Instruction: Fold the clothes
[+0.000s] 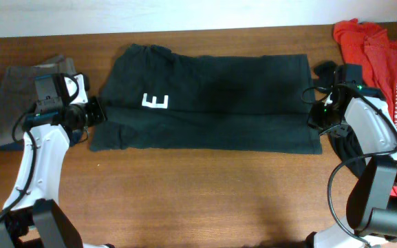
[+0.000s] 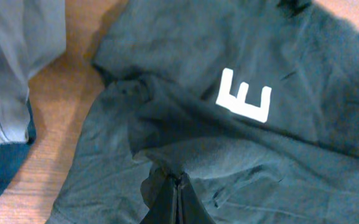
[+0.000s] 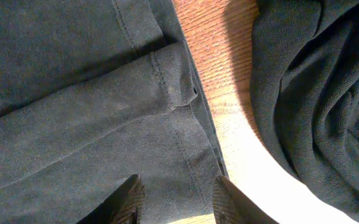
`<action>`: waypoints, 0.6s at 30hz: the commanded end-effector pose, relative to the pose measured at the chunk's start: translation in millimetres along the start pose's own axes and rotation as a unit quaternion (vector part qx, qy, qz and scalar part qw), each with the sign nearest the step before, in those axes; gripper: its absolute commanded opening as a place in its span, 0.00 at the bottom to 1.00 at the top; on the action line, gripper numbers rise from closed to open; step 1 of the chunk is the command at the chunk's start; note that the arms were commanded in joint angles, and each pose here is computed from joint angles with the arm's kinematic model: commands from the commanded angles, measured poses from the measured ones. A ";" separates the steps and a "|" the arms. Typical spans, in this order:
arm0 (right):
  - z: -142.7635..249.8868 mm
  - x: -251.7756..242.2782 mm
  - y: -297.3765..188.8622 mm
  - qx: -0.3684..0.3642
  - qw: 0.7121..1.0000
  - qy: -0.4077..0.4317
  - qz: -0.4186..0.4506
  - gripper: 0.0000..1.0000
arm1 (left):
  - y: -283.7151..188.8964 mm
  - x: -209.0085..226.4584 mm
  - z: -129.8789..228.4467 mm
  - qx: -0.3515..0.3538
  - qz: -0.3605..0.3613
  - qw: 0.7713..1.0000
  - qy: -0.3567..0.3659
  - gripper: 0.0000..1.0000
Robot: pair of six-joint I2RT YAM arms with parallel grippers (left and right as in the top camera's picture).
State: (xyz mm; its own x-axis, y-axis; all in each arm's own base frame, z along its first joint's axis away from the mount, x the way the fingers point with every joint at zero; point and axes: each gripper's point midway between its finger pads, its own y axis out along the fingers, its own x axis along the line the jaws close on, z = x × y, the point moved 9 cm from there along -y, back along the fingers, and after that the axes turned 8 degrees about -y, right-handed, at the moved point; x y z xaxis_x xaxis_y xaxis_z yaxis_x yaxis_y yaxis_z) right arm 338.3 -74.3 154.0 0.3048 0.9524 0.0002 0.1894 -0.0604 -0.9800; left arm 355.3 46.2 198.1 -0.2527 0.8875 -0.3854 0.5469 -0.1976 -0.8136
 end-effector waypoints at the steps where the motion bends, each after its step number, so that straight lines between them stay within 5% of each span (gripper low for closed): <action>1: 0.6 -0.9 1.7 0.003 1.000 0.003 0.010 0.41 | 17.5 9.7 8.5 0.028 -0.017 0.999 -0.002 0.00; 8: 0.6 -0.9 1.7 0.003 1.000 0.003 0.010 0.41 | 33.4 16.8 14.6 0.055 -0.024 0.998 -0.011 0.02; 14: 0.6 -0.9 1.7 0.003 1.000 0.003 0.010 0.41 | 33.5 17.6 17.4 0.064 -0.027 0.997 -0.013 0.42; 18: 0.6 -0.9 1.7 0.003 1.000 0.003 0.010 0.42 | 33.5 17.6 17.4 0.064 -0.027 0.997 -0.014 0.44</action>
State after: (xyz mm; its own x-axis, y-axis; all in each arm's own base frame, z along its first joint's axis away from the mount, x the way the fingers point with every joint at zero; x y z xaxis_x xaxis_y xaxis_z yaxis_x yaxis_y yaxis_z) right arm 338.3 -74.3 154.0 0.3048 0.9524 0.0002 0.1894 -0.0604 -0.9800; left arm 357.2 47.9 161.5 -0.3011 0.8839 -0.3580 0.4409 -0.2038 -0.8741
